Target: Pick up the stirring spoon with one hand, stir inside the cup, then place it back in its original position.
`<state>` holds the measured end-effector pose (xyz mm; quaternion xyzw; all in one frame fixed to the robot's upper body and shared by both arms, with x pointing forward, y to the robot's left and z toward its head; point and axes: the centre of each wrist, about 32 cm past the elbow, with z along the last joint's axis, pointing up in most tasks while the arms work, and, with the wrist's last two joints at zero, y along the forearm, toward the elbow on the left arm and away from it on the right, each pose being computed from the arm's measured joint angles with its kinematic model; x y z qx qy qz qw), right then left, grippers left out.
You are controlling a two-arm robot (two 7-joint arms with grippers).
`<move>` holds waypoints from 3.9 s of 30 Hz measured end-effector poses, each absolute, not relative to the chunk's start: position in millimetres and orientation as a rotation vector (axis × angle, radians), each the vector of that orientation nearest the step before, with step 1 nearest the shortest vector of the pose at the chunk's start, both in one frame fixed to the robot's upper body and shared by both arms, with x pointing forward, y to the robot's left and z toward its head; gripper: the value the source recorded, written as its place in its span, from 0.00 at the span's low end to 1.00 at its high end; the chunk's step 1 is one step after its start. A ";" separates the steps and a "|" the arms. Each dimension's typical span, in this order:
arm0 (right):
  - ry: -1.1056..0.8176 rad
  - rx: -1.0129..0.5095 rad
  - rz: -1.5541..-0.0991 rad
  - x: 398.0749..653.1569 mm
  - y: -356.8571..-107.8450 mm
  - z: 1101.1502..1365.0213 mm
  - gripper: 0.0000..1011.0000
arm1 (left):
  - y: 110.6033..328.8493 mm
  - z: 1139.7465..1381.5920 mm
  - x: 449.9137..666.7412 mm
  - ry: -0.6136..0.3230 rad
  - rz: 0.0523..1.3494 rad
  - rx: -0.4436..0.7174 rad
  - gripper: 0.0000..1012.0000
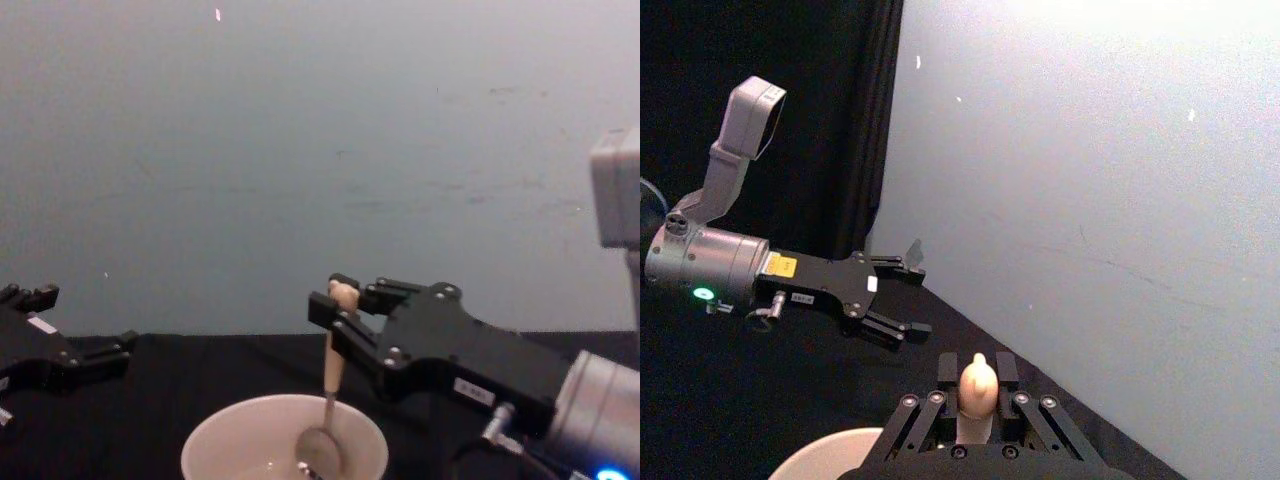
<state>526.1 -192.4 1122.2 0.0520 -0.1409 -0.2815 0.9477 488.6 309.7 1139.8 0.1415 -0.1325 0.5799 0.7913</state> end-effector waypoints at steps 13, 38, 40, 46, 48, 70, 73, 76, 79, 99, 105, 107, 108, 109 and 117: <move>-0.250 0.119 -0.502 499.6 -201.6 1122.4 0.21 | 309.7 1139.8 488.6 -0.285 1.248 0.304 0.99; -0.271 0.129 -0.554 530.3 -165.0 1122.1 0.21 | 309.7 1139.8 488.6 -0.285 1.248 0.304 0.99; -0.272 0.125 -0.562 531.8 -166.9 1121.6 0.21 | 309.7 1139.8 488.6 -0.285 1.248 0.304 0.99; -0.275 0.114 -0.582 533.5 -173.3 1120.3 0.21 | 309.7 1139.8 488.6 -0.285 1.248 0.305 0.99; -0.273 0.113 -0.584 533.2 -174.1 1119.8 0.21 | 309.6 1139.8 488.6 -0.285 1.248 0.304 0.99; -0.322 0.216 -0.544 527.0 -192.4 1157.6 0.21 | 309.7 1139.8 488.6 -0.285 1.248 0.304 0.99; -0.339 0.237 -0.544 526.2 -199.2 1169.5 0.21 | 309.7 1139.8 488.6 -0.285 1.248 0.304 0.99; -0.353 0.255 -0.553 525.5 -207.7 1181.5 0.21 | 309.7 1139.8 488.6 -0.285 1.248 0.304 0.99; -0.366 0.267 -0.572 525.3 -216.3 1191.6 0.21 | 309.7 1139.8 488.6 -0.285 1.248 0.304 0.99; -0.365 0.185 -0.730 513.5 -264.2 1208.4 0.21 | 309.7 1139.8 488.6 -0.285 1.248 0.305 0.99; -0.346 0.170 -0.737 511.0 -266.2 1207.2 0.21 | 309.7 1139.8 488.6 -0.285 1.248 0.305 0.99; -0.341 0.167 -0.738 510.5 -266.5 1206.9 0.21 | 309.7 1139.8 488.6 -0.285 1.248 0.304 0.99; -0.334 0.163 -0.740 509.9 -267.1 1206.5 0.21 | 309.7 1139.8 488.6 -0.285 1.248 0.305 0.99; -0.331 0.161 -0.741 509.6 -267.4 1206.3 0.21 | 309.7 1139.8 488.6 -0.285 1.248 0.304 0.99; -0.292 0.139 -0.748 506.0 -270.4 1203.9 0.21 | 309.7 1139.8 488.6 -0.285 1.248 0.304 0.99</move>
